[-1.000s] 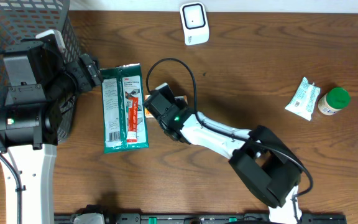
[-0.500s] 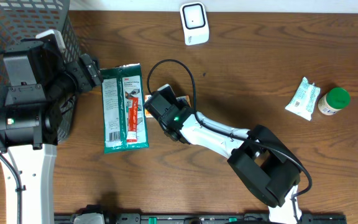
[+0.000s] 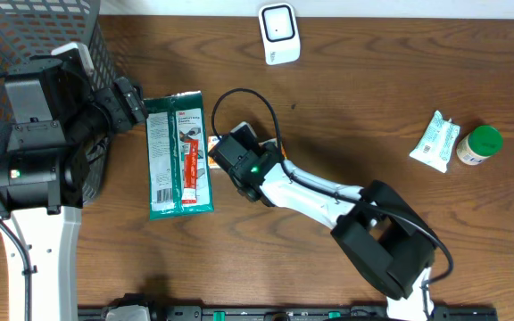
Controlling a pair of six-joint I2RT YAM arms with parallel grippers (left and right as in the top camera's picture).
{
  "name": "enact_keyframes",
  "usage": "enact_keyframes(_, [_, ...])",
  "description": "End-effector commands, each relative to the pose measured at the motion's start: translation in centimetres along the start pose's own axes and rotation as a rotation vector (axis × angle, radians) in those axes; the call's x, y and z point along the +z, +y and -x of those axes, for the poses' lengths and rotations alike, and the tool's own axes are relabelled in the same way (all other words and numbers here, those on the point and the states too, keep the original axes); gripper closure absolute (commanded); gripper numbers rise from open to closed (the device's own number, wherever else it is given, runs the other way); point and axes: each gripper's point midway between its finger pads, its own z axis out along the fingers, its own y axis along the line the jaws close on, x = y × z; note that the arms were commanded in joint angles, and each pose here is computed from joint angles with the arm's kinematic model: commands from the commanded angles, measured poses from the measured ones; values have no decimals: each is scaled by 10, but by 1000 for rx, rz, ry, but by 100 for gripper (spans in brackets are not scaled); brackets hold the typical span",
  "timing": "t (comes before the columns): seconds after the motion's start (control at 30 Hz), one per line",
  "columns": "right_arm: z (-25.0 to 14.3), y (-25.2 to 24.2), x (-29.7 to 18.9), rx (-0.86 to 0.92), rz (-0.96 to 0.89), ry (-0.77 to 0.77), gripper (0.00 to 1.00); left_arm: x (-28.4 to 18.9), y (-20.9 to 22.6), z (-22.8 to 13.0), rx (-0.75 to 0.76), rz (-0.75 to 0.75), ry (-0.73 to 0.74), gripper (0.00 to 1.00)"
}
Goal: Scan the item barcode
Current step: 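Lower the right gripper and grasp the right Kleenex pack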
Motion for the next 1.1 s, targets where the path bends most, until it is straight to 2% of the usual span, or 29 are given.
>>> enact_keyframes(0.0, [30, -27, -37, 31, -19, -104, 53, -2, 0, 2, 10, -3, -6, 13])
enact_keyframes(0.17, [50, -28, -73, 88, 99, -183, 54, -2, 0, 2, 10, -4, -6, 13])
enact_keyframes(0.27, [52, -30, -78, 144, 107, -190, 54, -2, 0, 2, 10, -4, -6, 13])
enact_keyframes(0.4, [39, -25, -66, 166, 101, -133, 55, -2, 0, 2, 10, -4, -6, 13])
enact_keyframes(0.73, [4, 1, -16, 87, 78, 6, 52, -2, 0, 2, 10, -4, -6, 13])
enact_keyframes(1.07, [-7, 8, 1, 70, 66, 40, 55, -2, 0, 2, 10, -4, -6, 13])
